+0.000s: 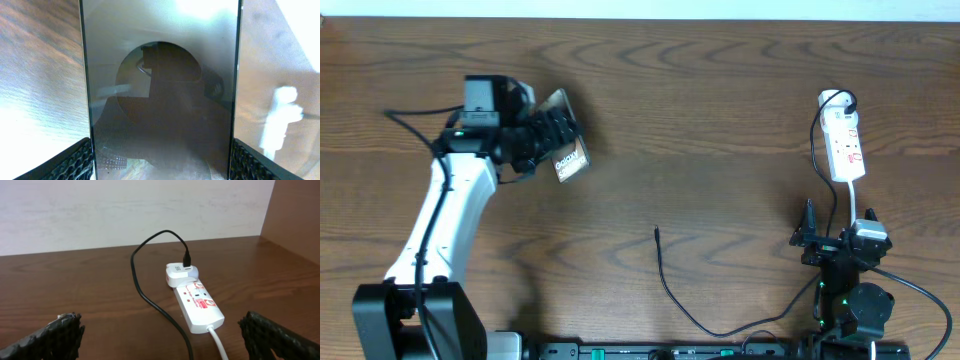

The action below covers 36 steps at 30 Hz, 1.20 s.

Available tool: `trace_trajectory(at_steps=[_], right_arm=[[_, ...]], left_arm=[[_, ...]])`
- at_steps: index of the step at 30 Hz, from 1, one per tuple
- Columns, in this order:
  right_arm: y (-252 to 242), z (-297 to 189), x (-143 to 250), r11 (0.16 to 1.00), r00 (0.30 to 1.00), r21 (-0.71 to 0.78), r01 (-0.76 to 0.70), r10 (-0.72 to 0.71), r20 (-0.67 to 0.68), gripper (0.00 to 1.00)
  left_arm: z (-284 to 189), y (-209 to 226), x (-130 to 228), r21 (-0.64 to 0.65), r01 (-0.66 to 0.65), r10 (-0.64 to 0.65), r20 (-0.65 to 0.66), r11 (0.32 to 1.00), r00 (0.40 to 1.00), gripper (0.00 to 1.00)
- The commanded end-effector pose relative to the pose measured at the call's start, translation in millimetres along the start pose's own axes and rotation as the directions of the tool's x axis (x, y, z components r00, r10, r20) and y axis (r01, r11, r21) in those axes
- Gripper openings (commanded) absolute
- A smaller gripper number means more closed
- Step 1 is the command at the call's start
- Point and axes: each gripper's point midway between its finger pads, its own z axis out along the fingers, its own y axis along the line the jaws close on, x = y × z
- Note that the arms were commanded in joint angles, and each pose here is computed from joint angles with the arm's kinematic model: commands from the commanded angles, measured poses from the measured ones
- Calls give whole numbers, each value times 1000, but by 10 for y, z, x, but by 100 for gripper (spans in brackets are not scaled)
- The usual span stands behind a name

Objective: Plug charger to phone and switch on socket
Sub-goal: 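Lift the phone with the left gripper and tilt it upright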

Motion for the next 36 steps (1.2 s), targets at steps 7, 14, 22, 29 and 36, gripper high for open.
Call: trace_trajectory(at_steps=[7,14,22,29,36], right_arm=[[12,-2,6,1000,1000,-5,-5,5,-1,99],[12,-2,6,1000,1000,-5,-6,6,-1,99],[12,-2,6,1000,1000,-5,-5,5,-1,99],[12,-2,6,1000,1000,-5,-5,5,-1,99],[12,-2,6,1000,1000,-5,-6,6,-1,99]], left_arm=[[-642,-495,-231,439,415,-335,-250,797,909,7],[-898,-590,-327,474,589,-434,-403,655,806,7],[-921,-618,-348,446,658,-485,-449,607,751,7],[-923,-620,-354,442,667,-492,-454,600,743,7],[-923,-621,-354,442,666,-492,-453,600,744,7]])
